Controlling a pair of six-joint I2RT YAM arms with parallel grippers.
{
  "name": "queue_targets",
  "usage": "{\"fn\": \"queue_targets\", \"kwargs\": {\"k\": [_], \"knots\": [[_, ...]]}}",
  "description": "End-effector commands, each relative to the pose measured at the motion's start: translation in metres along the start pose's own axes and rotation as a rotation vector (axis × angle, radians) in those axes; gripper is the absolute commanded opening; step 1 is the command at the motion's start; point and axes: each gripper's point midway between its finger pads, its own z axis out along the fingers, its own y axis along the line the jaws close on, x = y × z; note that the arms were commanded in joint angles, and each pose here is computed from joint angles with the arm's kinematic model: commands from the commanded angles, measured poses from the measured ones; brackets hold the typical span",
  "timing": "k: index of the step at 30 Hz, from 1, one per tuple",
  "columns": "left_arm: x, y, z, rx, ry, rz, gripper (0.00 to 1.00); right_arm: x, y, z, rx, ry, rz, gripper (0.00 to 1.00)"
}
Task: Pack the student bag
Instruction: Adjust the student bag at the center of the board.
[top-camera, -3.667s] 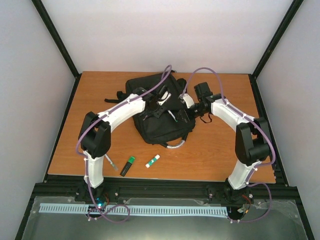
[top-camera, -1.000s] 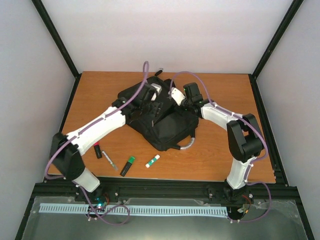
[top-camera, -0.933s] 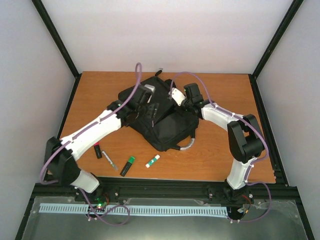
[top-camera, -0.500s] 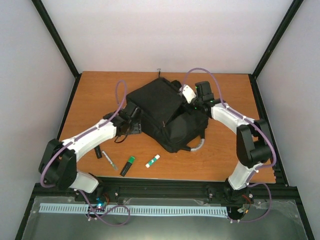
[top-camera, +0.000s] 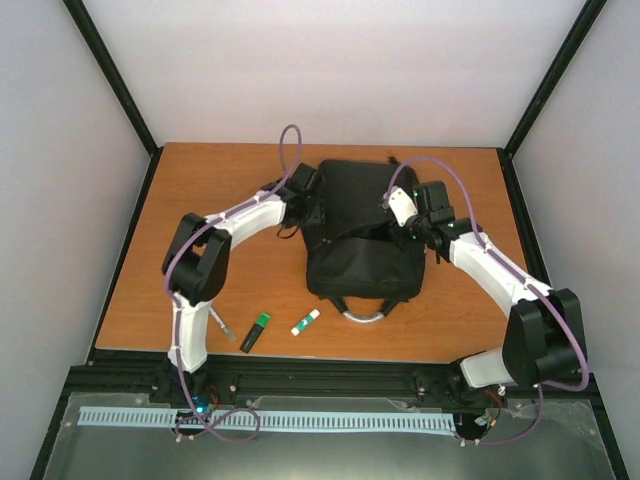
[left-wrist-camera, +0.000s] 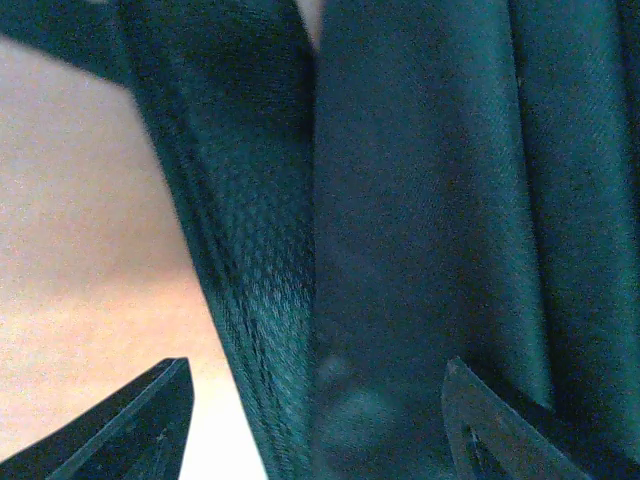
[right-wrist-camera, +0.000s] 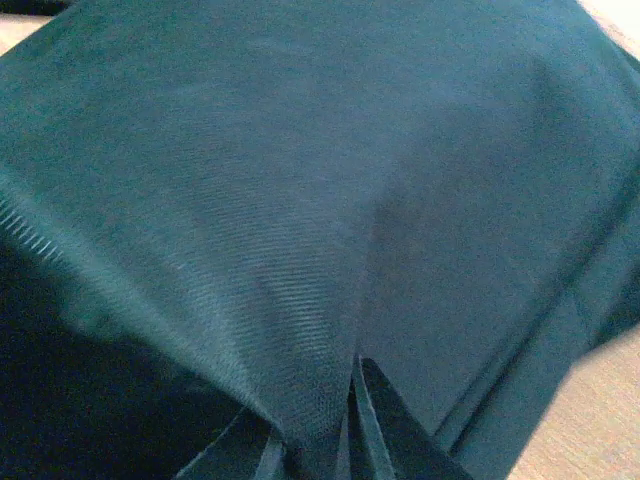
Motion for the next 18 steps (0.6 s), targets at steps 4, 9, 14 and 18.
{"fn": "queue_targets", "kwargs": {"k": [4, 9, 14, 18], "knots": [[-0.083, -0.078, -0.023, 0.153, -0.146, 0.168, 0.7, -0.013, 0.012, 0.001, -0.041, -0.059, -0.039, 0.15], [-0.071, -0.056, -0.069, 0.129, -0.179, 0.185, 0.7, -0.024, 0.001, 0.011, -0.013, -0.065, -0.034, 0.15], [-0.015, -0.019, -0.102, 0.129, -0.121, 0.13, 0.7, -0.032, -0.008, 0.013, 0.012, -0.055, -0.021, 0.11], [0.05, 0.002, -0.121, 0.118, -0.034, 0.132, 0.65, -0.044, -0.008, 0.001, 0.0, -0.065, 0.008, 0.03]]}}
